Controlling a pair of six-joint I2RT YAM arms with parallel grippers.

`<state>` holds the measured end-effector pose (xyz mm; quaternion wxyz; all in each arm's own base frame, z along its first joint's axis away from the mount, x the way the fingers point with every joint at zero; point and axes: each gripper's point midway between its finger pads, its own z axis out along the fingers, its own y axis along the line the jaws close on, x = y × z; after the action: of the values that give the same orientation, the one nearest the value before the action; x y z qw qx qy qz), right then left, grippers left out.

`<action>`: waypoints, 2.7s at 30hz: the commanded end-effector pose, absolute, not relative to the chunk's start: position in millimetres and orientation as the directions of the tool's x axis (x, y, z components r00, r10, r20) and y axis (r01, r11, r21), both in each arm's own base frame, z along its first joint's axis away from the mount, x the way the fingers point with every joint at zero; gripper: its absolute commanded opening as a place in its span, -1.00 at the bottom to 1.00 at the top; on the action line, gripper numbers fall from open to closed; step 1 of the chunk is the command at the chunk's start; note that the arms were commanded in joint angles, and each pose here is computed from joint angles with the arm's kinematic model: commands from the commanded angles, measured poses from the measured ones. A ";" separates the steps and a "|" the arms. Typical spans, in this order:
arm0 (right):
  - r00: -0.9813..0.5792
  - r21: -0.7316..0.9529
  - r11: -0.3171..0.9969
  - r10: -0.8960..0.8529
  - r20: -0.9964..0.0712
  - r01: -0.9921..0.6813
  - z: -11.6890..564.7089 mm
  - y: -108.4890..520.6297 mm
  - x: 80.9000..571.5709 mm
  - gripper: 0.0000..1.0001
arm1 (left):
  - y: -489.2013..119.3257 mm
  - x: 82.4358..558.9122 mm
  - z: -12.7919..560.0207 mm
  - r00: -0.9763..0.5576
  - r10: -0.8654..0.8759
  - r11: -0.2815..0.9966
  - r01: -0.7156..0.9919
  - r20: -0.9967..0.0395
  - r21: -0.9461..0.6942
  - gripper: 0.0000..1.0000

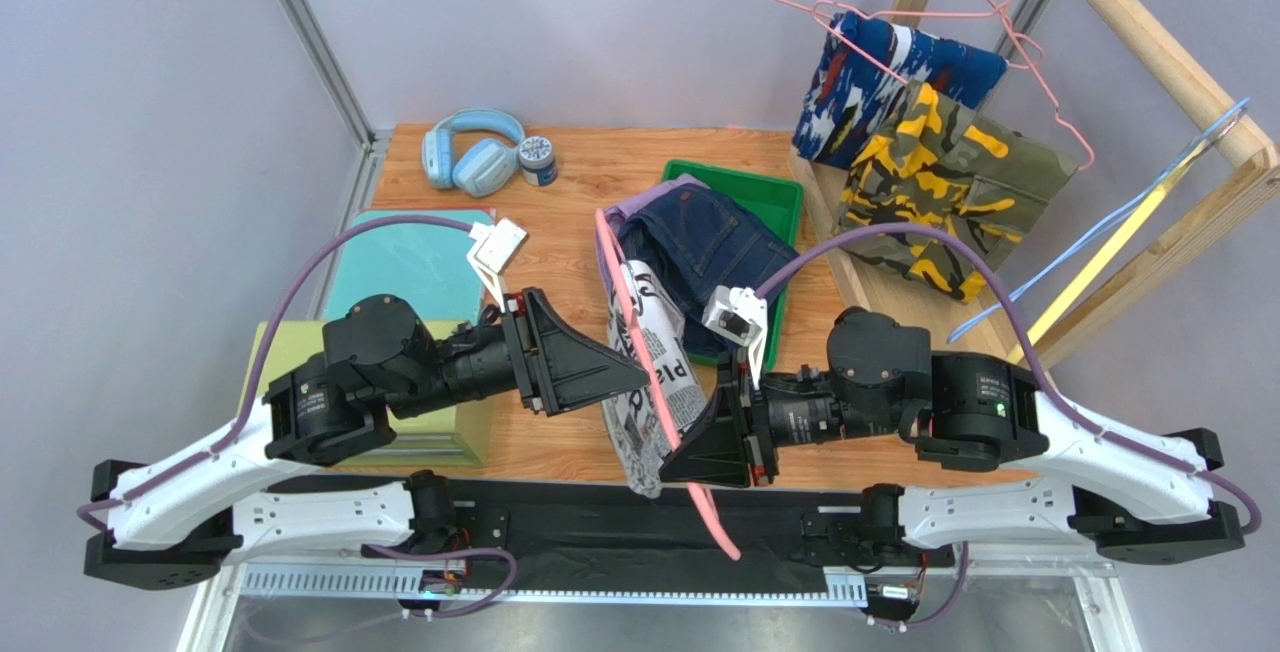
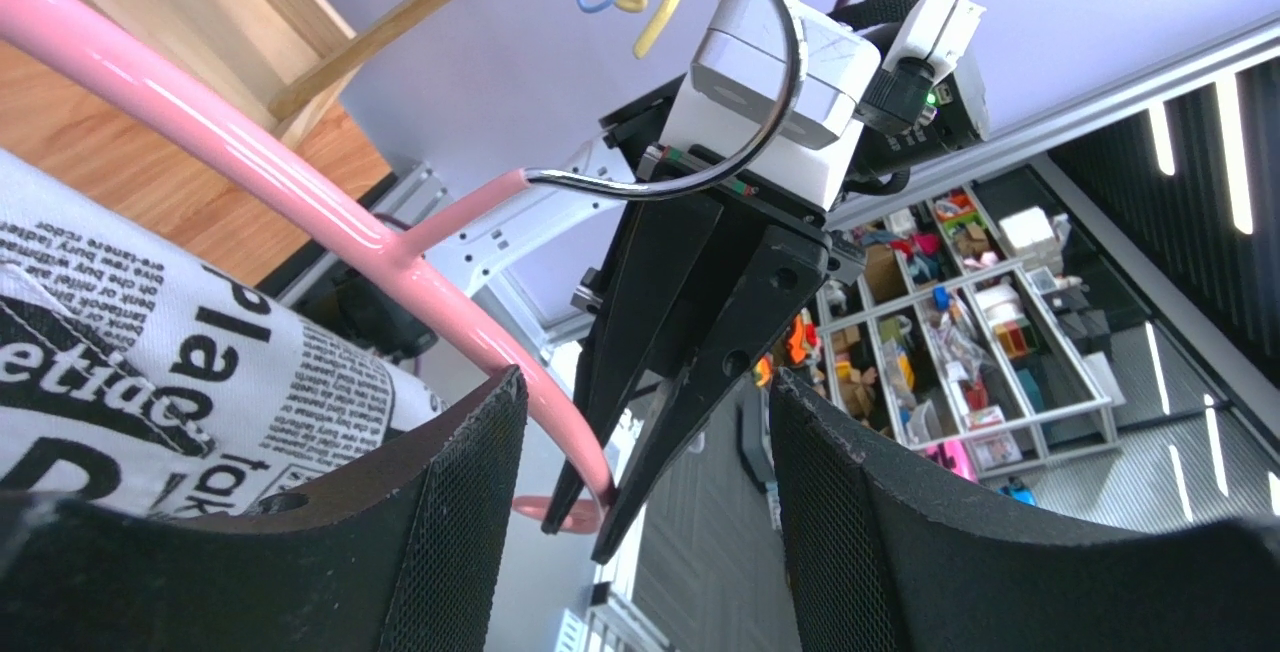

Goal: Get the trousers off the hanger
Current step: Grab a hanger with trousers on it with the right arm, then pass the hanger from the right arm to the left, then remove the trousers from the hanger

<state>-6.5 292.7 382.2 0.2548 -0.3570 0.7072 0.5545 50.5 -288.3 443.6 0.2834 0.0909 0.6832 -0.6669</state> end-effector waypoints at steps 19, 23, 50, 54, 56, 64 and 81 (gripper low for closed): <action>-0.453 0.451 -0.048 0.086 -0.887 -0.891 474.3 295.7 -1.4 -1.00 | -301.8 55.1 444.3 -0.845 -0.274 0.064 0.460 -0.459 -0.886 0.35; -0.446 0.442 -0.076 0.036 -0.894 -0.894 465.4 310.4 -14.9 -1.00 | -312.3 53.8 445.6 -0.852 -0.247 0.057 0.463 -0.462 -0.885 0.27; -0.068 0.050 0.314 -0.045 -0.997 -0.948 376.0 299.8 56.3 0.61 | -213.1 14.2 546.5 -0.883 -0.337 -0.252 0.420 -0.328 -0.872 -1.00; 0.081 -0.078 0.335 -0.003 -0.997 -0.939 372.1 322.0 56.3 0.66 | -194.9 10.6 559.9 -0.885 -0.355 -0.283 0.408 -0.300 -0.868 -1.00; 0.156 -0.155 0.340 -0.024 -0.987 -0.927 361.0 331.0 52.5 0.68 | -186.5 10.4 564.3 -0.883 -0.371 -0.297 0.406 -0.287 -0.865 -1.00; 0.261 -0.191 0.419 0.116 -0.958 -0.888 377.8 358.1 50.3 0.70 | -171.2 12.4 569.3 -0.878 -0.406 -0.312 0.393 -0.252 -0.865 -1.00; 0.334 -0.159 0.603 0.189 -0.923 -0.782 399.6 385.5 73.1 0.52 | -168.5 7.5 574.9 -0.885 -0.392 -0.341 0.395 -0.253 -0.853 -1.00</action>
<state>59.2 395.3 352.7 0.7079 -0.3981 0.4929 0.3122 20.6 -194.8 518.9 0.2212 -0.0165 0.6091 -0.7614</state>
